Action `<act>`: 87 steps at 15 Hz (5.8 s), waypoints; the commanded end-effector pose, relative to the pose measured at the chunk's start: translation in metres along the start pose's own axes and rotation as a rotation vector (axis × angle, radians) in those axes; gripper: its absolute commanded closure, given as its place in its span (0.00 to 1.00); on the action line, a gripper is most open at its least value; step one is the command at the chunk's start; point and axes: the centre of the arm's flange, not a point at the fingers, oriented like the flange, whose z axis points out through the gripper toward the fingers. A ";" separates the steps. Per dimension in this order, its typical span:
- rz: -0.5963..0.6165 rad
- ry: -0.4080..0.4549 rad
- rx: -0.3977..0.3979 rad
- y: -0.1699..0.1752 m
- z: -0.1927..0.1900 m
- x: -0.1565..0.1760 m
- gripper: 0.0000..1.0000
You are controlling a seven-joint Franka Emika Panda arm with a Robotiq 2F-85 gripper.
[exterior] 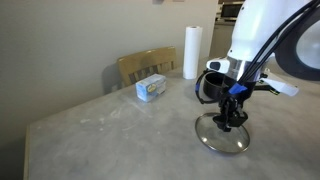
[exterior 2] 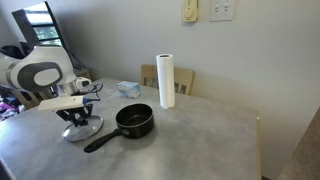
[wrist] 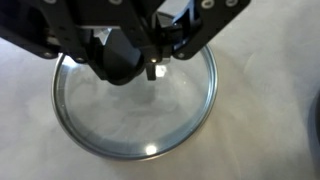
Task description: Put the glass lid on top of the black pot
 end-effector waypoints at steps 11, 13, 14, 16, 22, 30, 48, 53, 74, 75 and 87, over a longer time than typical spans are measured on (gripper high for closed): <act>-0.195 0.011 -0.047 0.039 -0.121 0.002 0.85; -0.242 0.022 -0.059 0.072 -0.133 -0.003 0.85; -0.265 0.028 -0.062 0.094 -0.135 -0.008 0.85; -0.301 0.035 -0.060 0.135 -0.141 -0.021 0.85; -0.337 0.056 -0.001 0.216 -0.144 -0.066 0.85; -0.304 0.103 0.023 0.266 -0.106 -0.081 0.85; -0.325 0.047 0.043 0.264 -0.106 -0.102 0.85; -0.355 0.037 0.060 0.247 -0.104 -0.110 0.85; -0.404 -0.004 -0.001 0.261 -0.106 -0.109 0.85; -0.404 -0.005 -0.002 0.263 -0.106 -0.109 0.85; -0.370 -0.019 0.018 0.271 -0.091 -0.123 0.85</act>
